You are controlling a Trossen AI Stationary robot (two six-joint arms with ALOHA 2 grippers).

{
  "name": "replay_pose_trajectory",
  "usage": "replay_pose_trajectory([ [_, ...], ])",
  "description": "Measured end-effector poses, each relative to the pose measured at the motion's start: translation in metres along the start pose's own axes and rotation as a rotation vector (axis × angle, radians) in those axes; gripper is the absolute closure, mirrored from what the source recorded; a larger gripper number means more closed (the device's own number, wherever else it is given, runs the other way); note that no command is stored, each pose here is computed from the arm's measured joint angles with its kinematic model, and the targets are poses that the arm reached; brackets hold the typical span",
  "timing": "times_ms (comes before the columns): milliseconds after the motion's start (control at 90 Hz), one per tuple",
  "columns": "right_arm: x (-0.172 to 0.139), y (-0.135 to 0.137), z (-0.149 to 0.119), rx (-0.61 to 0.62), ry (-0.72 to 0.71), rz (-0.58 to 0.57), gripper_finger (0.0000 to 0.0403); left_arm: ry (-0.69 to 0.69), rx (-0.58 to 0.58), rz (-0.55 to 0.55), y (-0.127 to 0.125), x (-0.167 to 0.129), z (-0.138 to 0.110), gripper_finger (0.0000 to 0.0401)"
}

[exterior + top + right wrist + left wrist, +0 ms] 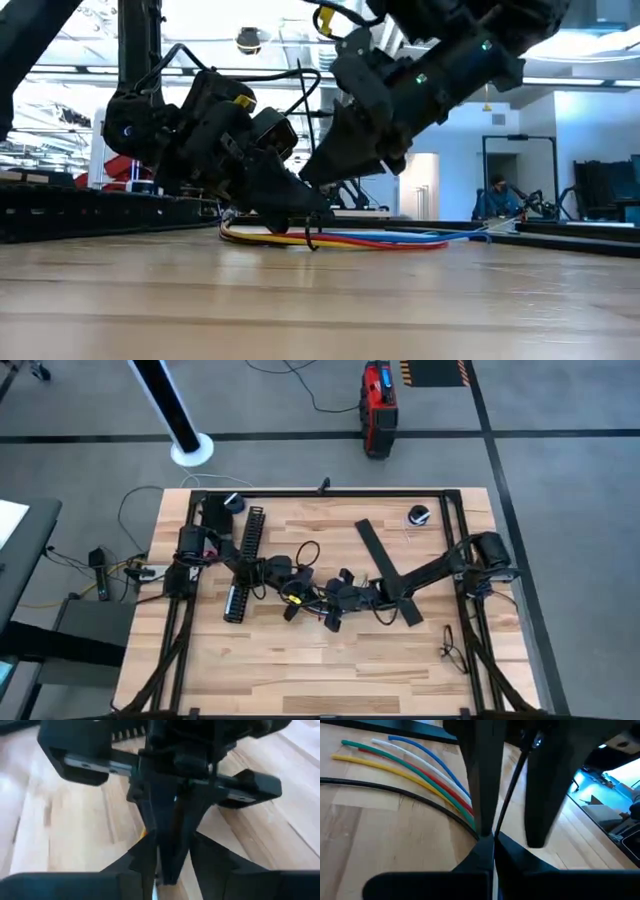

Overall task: Ziptie cables
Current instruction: Wrap the black zip tie on the cable

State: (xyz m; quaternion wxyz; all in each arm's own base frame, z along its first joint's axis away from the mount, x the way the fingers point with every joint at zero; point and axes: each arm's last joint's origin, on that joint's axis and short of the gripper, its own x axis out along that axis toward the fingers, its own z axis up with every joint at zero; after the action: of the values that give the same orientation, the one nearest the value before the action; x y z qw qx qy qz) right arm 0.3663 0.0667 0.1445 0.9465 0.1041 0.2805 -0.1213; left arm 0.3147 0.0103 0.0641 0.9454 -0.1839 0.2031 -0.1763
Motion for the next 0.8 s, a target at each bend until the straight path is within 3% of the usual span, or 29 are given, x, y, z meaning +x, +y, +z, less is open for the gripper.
replay_pose_trajectory([
  [144, -0.0008, 0.0007, 0.0001, -0.048, -0.023, -0.047, 0.0393, -0.003, -0.002, -0.006, -0.0003, 0.0, 0.0004, 0.0401],
  [800, -0.003, 0.0072, 0.0058, -0.104, -0.141, -0.105, 0.0403, 0.038, -0.047, -0.023, -0.0039, 0.0018, -0.0036, 0.0401],
])
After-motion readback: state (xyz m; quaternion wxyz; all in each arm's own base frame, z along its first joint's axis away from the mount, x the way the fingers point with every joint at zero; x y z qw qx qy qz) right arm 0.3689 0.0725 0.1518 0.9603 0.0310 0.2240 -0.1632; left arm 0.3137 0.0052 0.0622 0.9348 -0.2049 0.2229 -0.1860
